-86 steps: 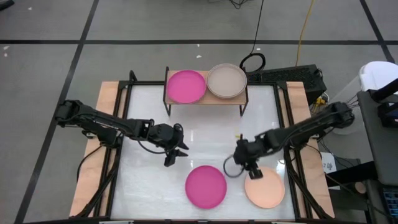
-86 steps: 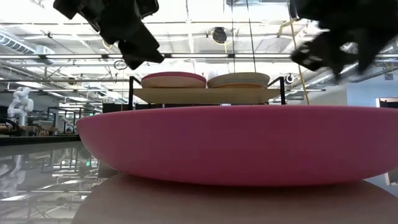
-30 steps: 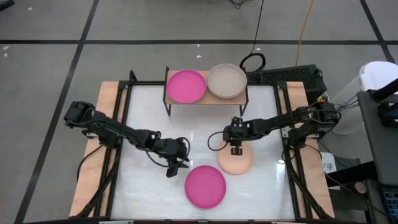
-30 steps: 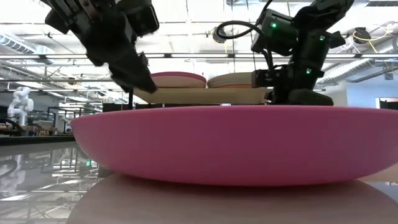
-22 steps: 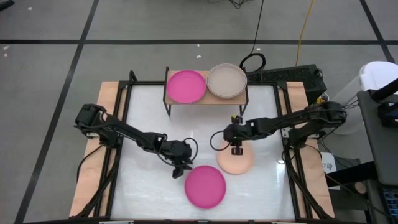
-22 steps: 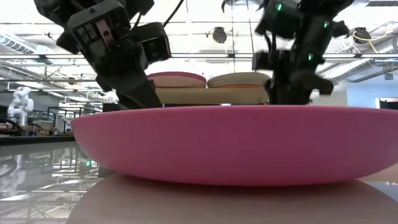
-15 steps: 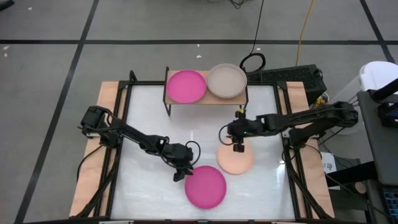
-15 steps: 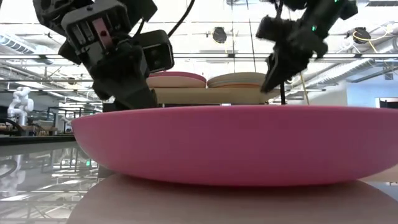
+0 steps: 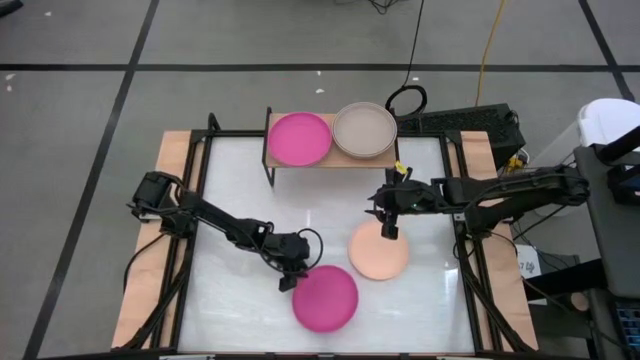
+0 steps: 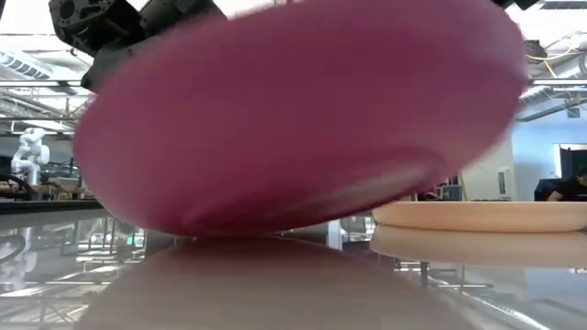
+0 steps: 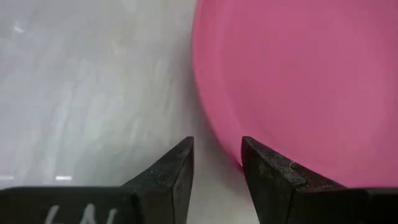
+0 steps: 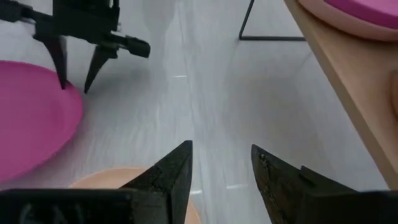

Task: Place and stack plates onto a shelf
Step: Stack the pink plate on top of the pink plate on the shelf

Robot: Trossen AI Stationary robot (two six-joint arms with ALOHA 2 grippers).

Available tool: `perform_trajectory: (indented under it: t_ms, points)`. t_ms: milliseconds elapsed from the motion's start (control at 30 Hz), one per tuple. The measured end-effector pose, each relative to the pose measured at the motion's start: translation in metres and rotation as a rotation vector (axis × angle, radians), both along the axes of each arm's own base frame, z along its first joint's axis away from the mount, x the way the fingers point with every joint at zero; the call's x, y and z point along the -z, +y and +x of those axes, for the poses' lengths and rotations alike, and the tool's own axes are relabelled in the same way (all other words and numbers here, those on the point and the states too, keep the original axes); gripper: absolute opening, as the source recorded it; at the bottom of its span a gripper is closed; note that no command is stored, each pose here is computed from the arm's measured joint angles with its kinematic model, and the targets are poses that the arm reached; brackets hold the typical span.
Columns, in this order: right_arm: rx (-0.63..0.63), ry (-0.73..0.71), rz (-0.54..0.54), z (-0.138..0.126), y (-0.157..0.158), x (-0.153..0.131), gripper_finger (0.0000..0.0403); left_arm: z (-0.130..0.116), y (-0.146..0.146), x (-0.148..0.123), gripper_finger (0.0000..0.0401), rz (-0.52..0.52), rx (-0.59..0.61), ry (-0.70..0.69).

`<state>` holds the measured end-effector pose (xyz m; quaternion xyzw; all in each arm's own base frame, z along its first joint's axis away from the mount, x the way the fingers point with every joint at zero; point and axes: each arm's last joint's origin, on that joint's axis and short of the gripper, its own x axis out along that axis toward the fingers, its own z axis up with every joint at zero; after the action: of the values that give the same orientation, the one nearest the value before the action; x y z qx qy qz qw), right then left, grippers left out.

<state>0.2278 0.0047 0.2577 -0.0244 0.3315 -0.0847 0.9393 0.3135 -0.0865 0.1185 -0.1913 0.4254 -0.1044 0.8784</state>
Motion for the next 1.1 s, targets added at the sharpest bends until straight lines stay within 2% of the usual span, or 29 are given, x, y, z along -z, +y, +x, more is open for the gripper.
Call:
perform_trajectory:
  t_ms: [67, 167, 233, 267, 433, 533, 700, 1100]
  points:
    - [0.0, -0.002, 0.0, 0.0, 0.0, 0.0, 0.0148, -0.001, 0.0, 0.001, 0.0116, 0.022, 0.014, 0.002]
    - [0.0, -0.003, 0.0, 0.0, 0.0, 0.0, 0.0148, -0.002, 0.001, 0.002, 0.0061, 0.042, 0.034, 0.011]
    - [-0.001, -0.005, 0.0, 0.0, 0.0, 0.0, 0.0148, -0.002, 0.0, 0.001, 0.0021, 0.024, 0.058, 0.005]
    - [-0.001, -0.005, -0.001, 0.0, 0.0, 0.0, 0.0148, -0.001, 0.001, 0.0, 0.0014, 0.021, 0.072, -0.001]
    - [-0.002, -0.009, -0.003, 0.001, 0.0, -0.001, 0.0148, -0.003, 0.006, -0.013, 0.0005, 0.026, 0.081, -0.039]
    - [-0.003, -0.01, -0.002, 0.001, 0.0, -0.001, 0.0148, -0.008, 0.011, -0.033, 0.0004, 0.043, 0.08, -0.082]
    - [-0.01, -0.006, -0.007, 0.0, 0.0, -0.001, 0.0148, -0.025, 0.024, -0.069, 0.0002, 0.13, 0.033, -0.129]
    - [-0.019, -0.021, -0.017, 0.002, 0.0, -0.002, 0.0148, -0.09, 0.095, -0.169, 0.0, 0.345, -0.234, -0.434]
